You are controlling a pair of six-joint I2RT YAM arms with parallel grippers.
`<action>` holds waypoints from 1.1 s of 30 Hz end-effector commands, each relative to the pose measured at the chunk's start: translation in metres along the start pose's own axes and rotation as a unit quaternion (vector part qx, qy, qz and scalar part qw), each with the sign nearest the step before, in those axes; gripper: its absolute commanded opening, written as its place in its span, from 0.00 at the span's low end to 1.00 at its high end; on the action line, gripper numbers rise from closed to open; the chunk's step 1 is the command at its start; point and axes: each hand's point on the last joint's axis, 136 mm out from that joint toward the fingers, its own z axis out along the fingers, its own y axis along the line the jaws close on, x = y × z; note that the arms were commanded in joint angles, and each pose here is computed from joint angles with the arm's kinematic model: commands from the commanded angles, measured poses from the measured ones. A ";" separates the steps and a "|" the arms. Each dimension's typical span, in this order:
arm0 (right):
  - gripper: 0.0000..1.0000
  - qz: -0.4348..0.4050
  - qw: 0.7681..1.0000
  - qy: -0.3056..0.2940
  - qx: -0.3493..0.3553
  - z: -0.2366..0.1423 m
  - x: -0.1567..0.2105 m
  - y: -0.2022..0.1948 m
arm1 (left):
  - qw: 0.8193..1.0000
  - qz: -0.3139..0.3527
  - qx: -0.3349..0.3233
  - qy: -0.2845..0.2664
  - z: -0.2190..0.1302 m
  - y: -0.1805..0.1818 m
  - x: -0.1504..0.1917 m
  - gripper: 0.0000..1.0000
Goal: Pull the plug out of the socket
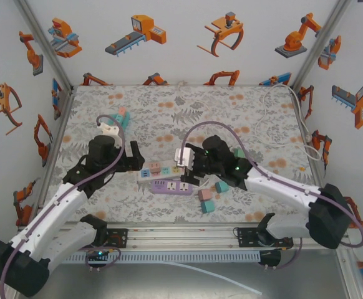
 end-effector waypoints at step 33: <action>0.30 0.007 0.988 -0.080 -0.129 0.132 -0.009 -0.016 | 0.980 -0.169 0.014 0.107 0.064 0.035 0.054 0.67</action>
